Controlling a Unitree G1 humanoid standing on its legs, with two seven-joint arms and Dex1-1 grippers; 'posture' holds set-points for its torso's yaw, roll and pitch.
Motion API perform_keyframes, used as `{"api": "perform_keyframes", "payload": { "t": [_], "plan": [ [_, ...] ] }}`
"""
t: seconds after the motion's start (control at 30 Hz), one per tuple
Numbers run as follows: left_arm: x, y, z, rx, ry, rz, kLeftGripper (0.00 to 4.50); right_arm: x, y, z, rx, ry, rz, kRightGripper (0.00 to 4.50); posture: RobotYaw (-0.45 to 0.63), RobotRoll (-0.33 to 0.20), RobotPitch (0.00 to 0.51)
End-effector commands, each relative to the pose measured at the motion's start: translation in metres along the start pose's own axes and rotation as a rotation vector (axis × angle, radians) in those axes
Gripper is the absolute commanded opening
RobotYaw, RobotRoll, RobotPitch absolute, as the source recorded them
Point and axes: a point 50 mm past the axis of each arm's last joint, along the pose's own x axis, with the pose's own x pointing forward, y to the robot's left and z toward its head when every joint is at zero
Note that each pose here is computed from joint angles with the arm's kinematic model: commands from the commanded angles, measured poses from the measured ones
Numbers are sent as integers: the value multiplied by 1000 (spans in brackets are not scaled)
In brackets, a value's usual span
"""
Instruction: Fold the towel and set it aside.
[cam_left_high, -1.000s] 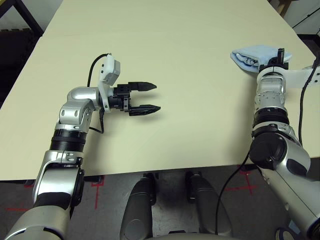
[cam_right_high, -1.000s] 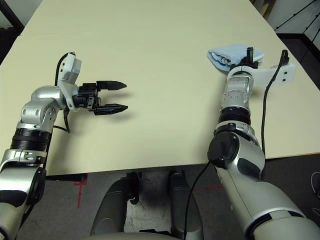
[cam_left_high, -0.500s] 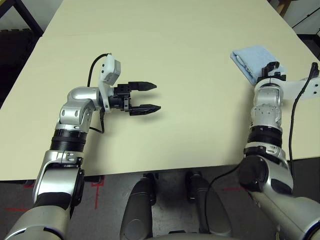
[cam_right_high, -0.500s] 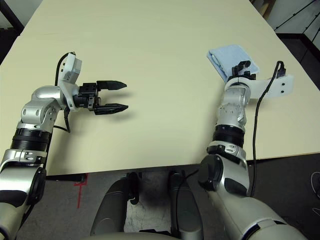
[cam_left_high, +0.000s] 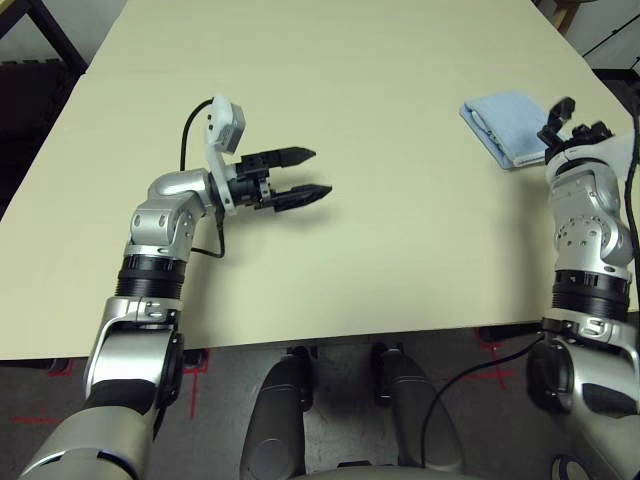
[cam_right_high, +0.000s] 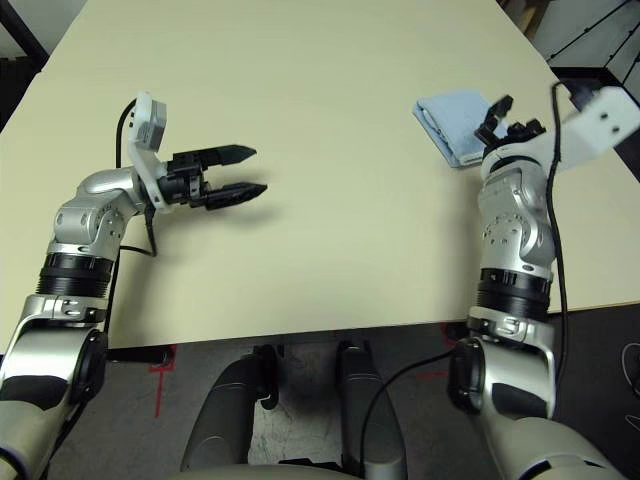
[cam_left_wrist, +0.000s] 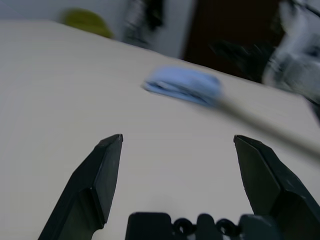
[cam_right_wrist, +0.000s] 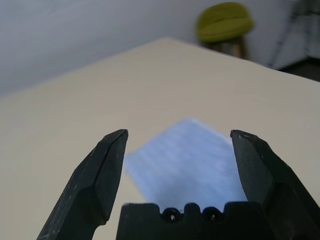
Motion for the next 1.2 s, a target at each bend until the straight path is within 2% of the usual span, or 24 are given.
{"api": "perform_keyframes", "payload": {
  "t": [0.03,0.1,0.23,0.4,0.6,0.83,1.03,1.2],
  "plan": [
    [-6,22,-5,37,-44,297,4500,9,10,-12,-144,-33,148,4470,14,0,223],
    [-13,36,-4,72,-79,493,4500,14,18,-18,-215,-41,195,4470,30,0,218],
    [-32,59,-3,193,-109,800,4500,19,27,-26,-246,-52,175,4470,50,0,213],
    [-55,74,-10,329,-81,1055,4500,17,34,-42,-244,-5,187,4470,43,0,204],
    [-61,74,-27,328,-24,1013,4500,9,30,-56,-189,27,223,4470,16,0,196],
    [-71,80,-25,309,-18,1042,4500,3,18,-59,-171,18,202,4470,1,0,195],
    [-78,84,-26,242,5,997,4500,2,22,-57,-131,-19,247,4470,4,0,199],
    [-75,83,-24,215,-23,962,4500,1,13,-59,-106,-13,214,4470,-1,0,199]
  ]
}}
